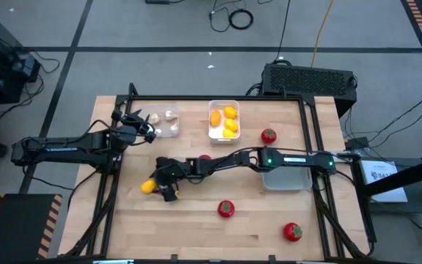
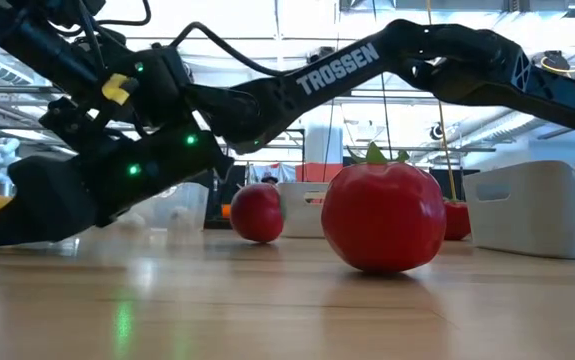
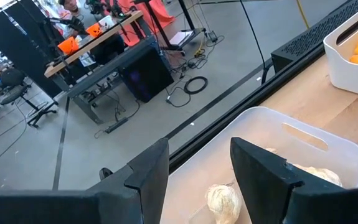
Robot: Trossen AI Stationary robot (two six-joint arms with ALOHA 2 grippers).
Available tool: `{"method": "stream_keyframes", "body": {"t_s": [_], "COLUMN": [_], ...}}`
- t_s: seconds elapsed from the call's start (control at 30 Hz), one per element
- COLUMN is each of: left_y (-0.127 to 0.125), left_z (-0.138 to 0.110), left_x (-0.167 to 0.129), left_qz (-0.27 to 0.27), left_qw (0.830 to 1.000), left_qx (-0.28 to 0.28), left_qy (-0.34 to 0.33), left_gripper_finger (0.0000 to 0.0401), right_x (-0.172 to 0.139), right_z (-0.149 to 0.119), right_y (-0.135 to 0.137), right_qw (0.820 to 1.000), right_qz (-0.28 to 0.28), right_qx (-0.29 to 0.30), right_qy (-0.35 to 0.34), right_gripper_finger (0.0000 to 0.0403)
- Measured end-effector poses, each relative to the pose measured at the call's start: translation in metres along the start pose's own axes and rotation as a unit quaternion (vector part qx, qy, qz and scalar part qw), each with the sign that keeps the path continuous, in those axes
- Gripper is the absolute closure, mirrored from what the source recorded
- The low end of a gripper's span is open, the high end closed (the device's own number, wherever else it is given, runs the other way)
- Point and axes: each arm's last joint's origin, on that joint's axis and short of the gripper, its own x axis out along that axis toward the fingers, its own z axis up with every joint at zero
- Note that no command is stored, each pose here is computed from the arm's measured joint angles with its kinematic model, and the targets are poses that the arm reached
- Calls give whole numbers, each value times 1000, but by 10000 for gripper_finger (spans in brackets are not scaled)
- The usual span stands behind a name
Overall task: Sort produce into baskets
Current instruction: Put the lemon into the white bin
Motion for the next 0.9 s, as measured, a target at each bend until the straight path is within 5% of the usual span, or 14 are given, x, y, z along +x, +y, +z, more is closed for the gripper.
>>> {"method": "stream_keyframes", "body": {"t_s": [0.3, 0.7, 0.9], "left_y": [0, 0, 0], "left_z": [0, 0, 0], "left_x": [0, 0, 0], "left_qz": [0, 0, -4], "left_qw": [1000, 1000, 1000], "left_qx": [1, 1, 1], "left_qy": [1, 1, 1], "left_gripper_finger": [221, 221, 221], "right_x": [0, -1, -19], "right_z": [3, 6, 36], "right_y": [0, 0, -4], "right_qw": [1000, 998, 998], "right_qz": [8, 10, 10], "right_qx": [23, 55, 60], "right_qy": [-18, -21, -1], "right_gripper_finger": [116, 207, 226]}}
